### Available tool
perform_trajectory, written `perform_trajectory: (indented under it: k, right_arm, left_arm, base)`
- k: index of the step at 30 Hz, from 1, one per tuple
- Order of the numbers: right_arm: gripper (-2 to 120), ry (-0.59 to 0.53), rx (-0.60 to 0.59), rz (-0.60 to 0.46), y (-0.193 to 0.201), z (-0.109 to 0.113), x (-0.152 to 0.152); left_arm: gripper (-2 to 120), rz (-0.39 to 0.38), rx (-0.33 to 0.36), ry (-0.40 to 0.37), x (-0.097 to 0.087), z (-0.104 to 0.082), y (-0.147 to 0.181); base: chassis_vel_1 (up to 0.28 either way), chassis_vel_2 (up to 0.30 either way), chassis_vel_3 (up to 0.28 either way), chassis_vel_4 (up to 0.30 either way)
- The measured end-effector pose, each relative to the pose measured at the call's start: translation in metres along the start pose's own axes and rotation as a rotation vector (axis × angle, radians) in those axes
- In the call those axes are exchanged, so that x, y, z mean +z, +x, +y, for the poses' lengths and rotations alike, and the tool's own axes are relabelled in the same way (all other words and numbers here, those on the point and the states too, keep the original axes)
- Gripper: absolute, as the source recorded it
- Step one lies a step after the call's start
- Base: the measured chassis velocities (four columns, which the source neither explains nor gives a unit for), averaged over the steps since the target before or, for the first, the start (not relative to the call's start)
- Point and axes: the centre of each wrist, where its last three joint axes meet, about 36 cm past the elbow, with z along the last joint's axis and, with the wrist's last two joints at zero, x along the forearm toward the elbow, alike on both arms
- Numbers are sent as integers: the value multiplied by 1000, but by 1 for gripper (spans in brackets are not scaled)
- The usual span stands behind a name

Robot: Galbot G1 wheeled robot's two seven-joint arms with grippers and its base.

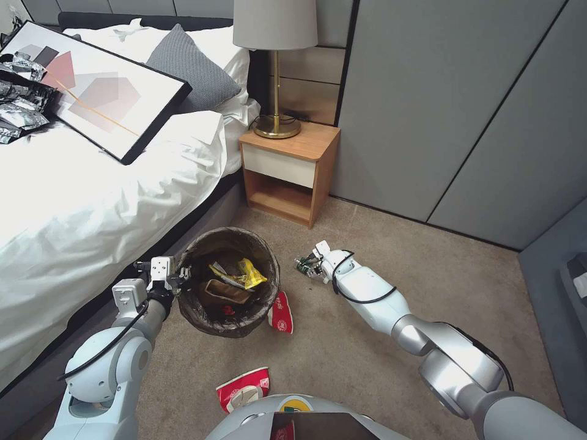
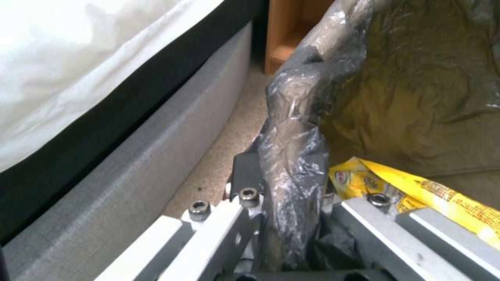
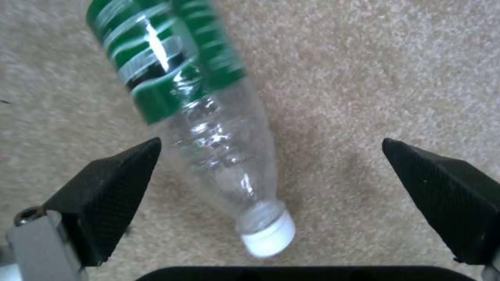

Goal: Pick up the trash bin, then pick up the garbage from the floor and place it into the trash bin.

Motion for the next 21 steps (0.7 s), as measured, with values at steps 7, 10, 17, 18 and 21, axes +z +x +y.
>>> perform_trajectory:
  k: [7,10,17,18,21]
  right_arm:
    - [100,104,76,-27,-8,5,-6]
    - [100,124,75,-37,-6,11,-8]
    - [100,149,89,-37,-9,12,-11]
    - [100,156,94,-38,-9,11,-14]
    - [100,177,96,-40,-10,12,-19]
  left_arm:
    - [0,0,-3,1,0,2,-1]
    - [0,0,-4,2,0,2,-1]
    - [0,1,-2,3,1,2,-1]
    - [0,1,-2,4,1,2,-1]
    - [0,1,-1,4,1,2,-2]
  base:
    - [0,0,0,0]
    - [0,0,0,0]
    - [0,0,0,0]
    - [0,0,0,0]
    - [0,0,0,0]
